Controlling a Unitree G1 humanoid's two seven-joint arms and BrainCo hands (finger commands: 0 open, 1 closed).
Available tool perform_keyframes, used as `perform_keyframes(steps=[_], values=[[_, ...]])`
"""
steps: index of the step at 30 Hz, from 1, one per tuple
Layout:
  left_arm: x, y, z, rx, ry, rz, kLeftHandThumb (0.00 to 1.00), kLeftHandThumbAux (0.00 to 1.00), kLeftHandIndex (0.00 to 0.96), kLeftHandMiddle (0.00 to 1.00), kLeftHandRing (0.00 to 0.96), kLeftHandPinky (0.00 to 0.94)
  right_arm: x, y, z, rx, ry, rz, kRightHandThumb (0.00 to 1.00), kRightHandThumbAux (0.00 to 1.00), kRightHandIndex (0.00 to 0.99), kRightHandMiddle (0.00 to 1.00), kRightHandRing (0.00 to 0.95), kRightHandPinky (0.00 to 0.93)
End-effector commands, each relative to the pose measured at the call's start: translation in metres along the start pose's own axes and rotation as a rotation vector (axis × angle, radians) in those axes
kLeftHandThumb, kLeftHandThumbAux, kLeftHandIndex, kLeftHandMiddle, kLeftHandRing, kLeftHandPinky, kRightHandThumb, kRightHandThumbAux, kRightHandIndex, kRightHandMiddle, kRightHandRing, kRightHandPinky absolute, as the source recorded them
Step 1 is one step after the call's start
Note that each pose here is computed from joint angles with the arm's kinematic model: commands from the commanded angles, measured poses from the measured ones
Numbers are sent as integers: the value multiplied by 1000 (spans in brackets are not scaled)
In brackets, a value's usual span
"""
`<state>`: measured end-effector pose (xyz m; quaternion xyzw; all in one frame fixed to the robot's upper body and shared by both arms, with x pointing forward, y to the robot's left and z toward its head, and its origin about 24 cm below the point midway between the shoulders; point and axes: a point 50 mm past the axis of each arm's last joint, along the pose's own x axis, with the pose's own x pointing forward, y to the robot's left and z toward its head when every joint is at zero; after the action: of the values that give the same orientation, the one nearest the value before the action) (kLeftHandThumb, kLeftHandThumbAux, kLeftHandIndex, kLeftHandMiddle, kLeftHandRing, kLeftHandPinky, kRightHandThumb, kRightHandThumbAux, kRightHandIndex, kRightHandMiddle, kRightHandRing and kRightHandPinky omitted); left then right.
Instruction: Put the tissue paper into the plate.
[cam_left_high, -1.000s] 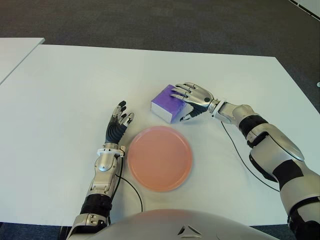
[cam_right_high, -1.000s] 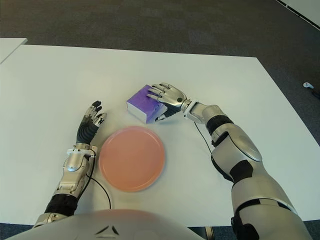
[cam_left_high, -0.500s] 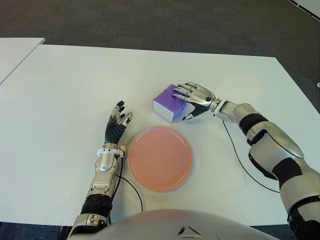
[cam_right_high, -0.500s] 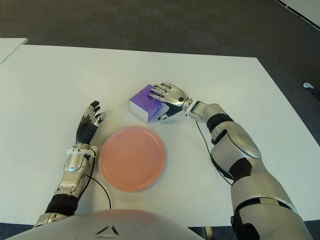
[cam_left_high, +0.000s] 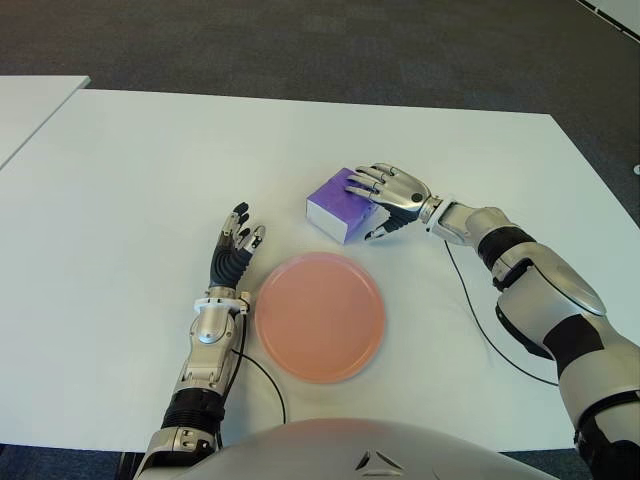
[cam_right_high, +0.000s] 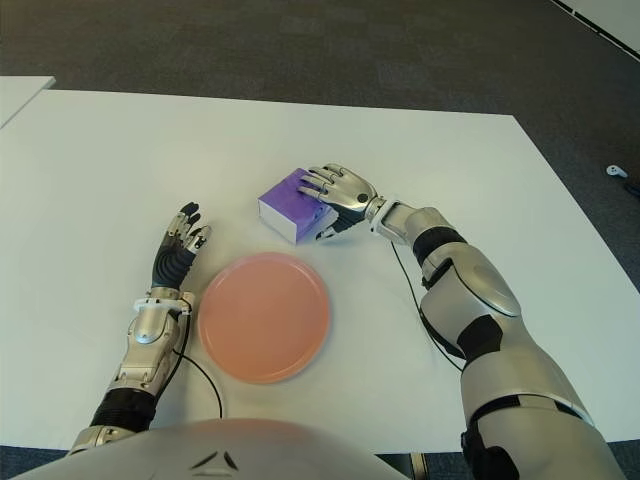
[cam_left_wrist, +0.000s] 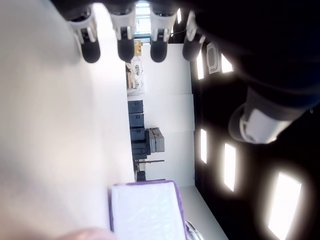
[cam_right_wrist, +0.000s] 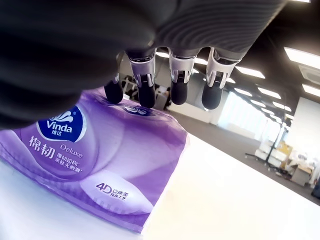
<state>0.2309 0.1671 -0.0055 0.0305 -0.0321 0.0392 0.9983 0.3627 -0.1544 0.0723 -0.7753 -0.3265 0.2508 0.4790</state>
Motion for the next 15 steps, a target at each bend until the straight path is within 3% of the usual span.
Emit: perform_keyframes(steps=[1, 15], values=[[-3, -1, -5, 6, 28, 10, 0, 489, 0, 0, 0, 0, 1, 0, -1, -3, 9, 9, 475, 264, 0, 0, 0, 0], [-4, 1, -6, 15, 29, 16, 0, 481, 0, 0, 0, 0, 7, -5, -1, 21, 40, -22, 476, 298, 0, 0, 0, 0]])
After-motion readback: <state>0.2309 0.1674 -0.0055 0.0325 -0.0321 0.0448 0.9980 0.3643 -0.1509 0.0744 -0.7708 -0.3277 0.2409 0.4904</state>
